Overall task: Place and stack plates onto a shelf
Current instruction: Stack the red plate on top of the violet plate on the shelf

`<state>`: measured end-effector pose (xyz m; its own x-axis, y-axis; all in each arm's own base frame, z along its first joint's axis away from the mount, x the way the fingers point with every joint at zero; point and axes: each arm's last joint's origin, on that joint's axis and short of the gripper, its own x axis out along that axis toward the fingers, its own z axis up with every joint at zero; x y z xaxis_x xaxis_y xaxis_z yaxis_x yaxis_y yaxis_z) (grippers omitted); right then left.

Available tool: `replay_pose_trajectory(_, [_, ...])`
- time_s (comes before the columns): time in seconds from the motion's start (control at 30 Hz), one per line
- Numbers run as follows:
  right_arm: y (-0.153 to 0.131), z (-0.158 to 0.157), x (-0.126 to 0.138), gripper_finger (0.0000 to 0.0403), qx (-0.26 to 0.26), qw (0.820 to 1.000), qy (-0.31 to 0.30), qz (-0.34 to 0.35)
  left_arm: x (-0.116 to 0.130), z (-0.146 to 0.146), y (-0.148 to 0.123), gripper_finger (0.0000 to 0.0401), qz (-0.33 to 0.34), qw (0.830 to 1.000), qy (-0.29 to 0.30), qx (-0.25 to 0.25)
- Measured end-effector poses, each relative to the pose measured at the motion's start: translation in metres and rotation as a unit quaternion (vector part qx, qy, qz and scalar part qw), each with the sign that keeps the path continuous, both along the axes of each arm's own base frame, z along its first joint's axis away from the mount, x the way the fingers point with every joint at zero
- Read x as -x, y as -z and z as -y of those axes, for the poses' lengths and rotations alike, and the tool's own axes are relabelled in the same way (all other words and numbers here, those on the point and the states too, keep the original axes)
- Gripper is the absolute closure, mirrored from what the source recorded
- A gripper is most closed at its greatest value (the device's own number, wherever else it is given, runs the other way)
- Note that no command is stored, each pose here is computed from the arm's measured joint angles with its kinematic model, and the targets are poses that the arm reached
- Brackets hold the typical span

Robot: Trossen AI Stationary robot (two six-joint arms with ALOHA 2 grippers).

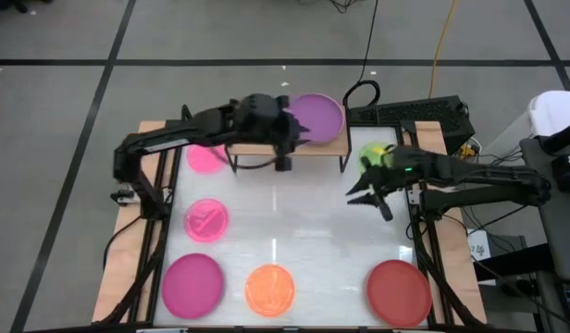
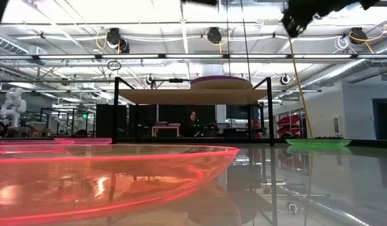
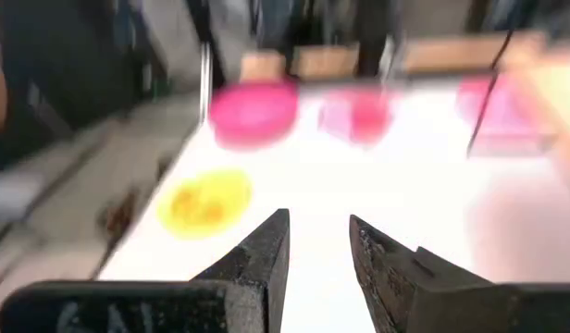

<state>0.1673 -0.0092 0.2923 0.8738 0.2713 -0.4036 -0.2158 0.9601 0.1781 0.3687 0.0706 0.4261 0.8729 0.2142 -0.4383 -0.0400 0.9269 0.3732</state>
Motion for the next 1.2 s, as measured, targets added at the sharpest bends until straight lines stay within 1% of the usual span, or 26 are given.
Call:
replay_pose_trajectory(0.07, [0.009,-0.003,-0.004,0.0303,0.015,0.997,-0.027,-0.064,0.011,0.013,-0.013,0.0284,0.017,1.0,0.016,0.011])
replay_pose_trajectory(0.13, [0.017,-0.007,-0.007,0.0303,0.037,0.993,-0.056,-0.102,0.022,0.025,-0.021,0.0284,0.019,0.999,0.028,0.022])
replay_pose_trajectory(0.23, [0.035,-0.017,-0.01,0.0303,0.049,0.977,-0.105,-0.178,0.023,0.042,-0.022,0.0284,0.016,0.998,0.045,0.039])
replay_pose_trajectory(0.3, [0.046,-0.026,-0.009,0.0302,0.047,0.965,-0.129,-0.223,0.024,0.055,-0.017,0.0284,-0.001,0.997,0.059,0.049])
replay_pose_trajectory(0.4, [0.062,-0.037,-0.007,0.0298,0.011,0.948,-0.123,-0.294,0.018,0.075,-0.004,0.0284,0.003,0.996,0.081,0.044])
replay_pose_trajectory(0.5, [0.082,-0.048,-0.002,0.0285,-0.005,0.928,-0.129,-0.351,0.018,0.088,0.018,0.0283,-0.001,0.997,0.071,0.029])
replay_pose_trajectory(0.53, [0.088,-0.052,0.001,0.0279,-0.007,0.922,-0.135,-0.363,0.019,0.091,0.023,0.0283,0.011,0.997,0.069,0.027])
replay_pose_trajectory(0.63, [0.104,-0.062,0.009,0.0261,-0.015,0.907,-0.144,-0.395,0.033,0.096,0.034,0.0283,0.053,0.996,0.069,0.036])
replay_pose_trajectory(0.7, [0.112,-0.067,0.014,0.025,-0.024,0.901,-0.15,-0.406,0.045,0.097,0.042,0.0283,0.089,0.992,0.067,0.053])
replay_pose_trajectory(0.77, [0.119,-0.073,0.016,0.024,-0.033,0.901,-0.153,-0.405,0.055,0.1,0.055,0.0283,0.123,0.987,0.067,0.073])
replay_pose_trajectory(0.87, [0.129,-0.081,0.02,0.0231,-0.05,0.898,-0.159,-0.407,0.071,0.103,0.072,0.0283,0.184,0.975,0.072,0.096])
replay_pose_trajectory(1.0, [0.14,-0.087,0.024,0.0231,-0.077,0.899,-0.156,-0.402,0.084,0.105,0.092,0.0283,0.259,0.956,0.083,0.107])
replay_pose_trajectory(1.1, [0.15,-0.091,0.028,0.0233,-0.093,0.899,-0.153,-0.401,0.087,0.106,0.107,0.0283,0.276,0.951,0.087,0.109])
replay_pose_trajectory(1.2, [0.158,-0.093,0.033,0.0233,-0.103,0.895,-0.147,-0.407,0.089,0.108,0.114,0.0283,0.277,0.95,0.09,0.109])
